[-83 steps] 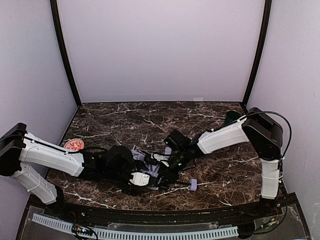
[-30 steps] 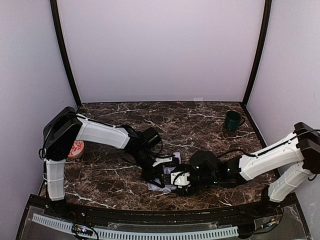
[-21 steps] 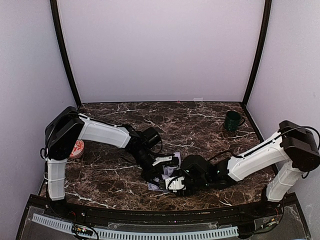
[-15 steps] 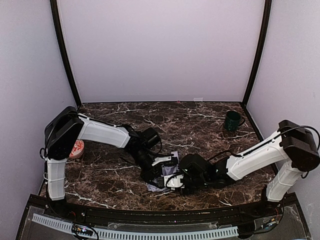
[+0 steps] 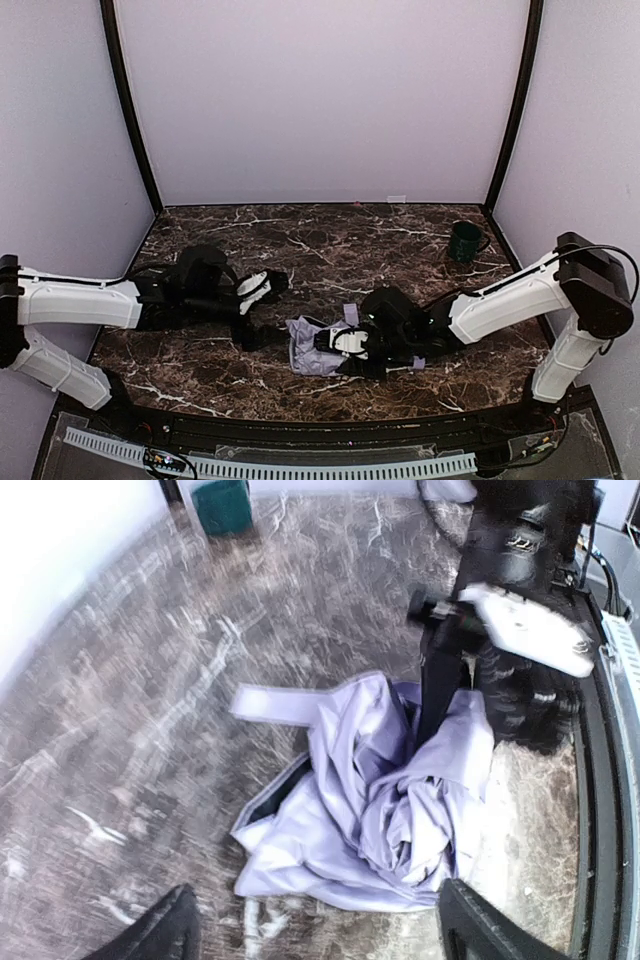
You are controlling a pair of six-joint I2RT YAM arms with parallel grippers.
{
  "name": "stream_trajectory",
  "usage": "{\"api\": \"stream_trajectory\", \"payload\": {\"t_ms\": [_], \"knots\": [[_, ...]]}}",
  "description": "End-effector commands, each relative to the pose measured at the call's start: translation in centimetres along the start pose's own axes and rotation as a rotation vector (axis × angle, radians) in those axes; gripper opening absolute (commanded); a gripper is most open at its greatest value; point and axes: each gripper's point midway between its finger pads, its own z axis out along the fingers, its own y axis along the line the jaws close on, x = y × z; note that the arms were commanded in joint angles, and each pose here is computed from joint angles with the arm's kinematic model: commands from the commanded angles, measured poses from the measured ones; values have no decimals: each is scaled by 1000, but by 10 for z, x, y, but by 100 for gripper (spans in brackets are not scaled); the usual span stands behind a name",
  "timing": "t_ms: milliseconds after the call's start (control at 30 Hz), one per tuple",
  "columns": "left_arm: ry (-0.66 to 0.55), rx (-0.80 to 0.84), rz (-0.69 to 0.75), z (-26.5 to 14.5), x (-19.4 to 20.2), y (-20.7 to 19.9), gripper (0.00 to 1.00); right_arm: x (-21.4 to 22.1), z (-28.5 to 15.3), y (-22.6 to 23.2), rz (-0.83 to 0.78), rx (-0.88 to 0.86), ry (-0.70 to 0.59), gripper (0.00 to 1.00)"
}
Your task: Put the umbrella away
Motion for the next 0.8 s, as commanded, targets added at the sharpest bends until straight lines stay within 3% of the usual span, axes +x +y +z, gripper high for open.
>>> {"api": "stream_trajectory", "payload": {"t_ms": [0, 100, 233, 333, 400, 467, 533, 633, 700, 767], "knots": [[-157, -108, 173, -24, -22, -8, 75, 42, 3, 47, 241, -309, 142, 2], [-76, -132, 402, -14, -5, -35, 67, 40, 5, 50, 361, -438, 161, 2], [79, -144, 557, 12, 17, -39, 83, 48, 13, 46, 521, -515, 237, 3], [176, -173, 566, 27, 26, -30, 84, 55, 17, 45, 578, -529, 295, 4], [190, -200, 474, 21, 17, -24, 76, 57, 19, 40, 578, -491, 296, 3], [114, -118, 348, 5, 0, -35, 70, 58, 20, 29, 555, -411, 282, 2], [-6, 29, 183, -16, -17, -47, 70, 54, 20, 20, 485, -329, 251, 2], [-104, -2, -67, -38, -32, -17, 69, 49, 20, 12, 344, -204, 220, 3], [-73, -56, -254, -39, -17, 13, 73, 45, 20, 7, 221, -114, 215, 4], [47, -65, -360, -25, 10, 22, 83, 42, 19, 3, 134, -58, 210, 5]]}}
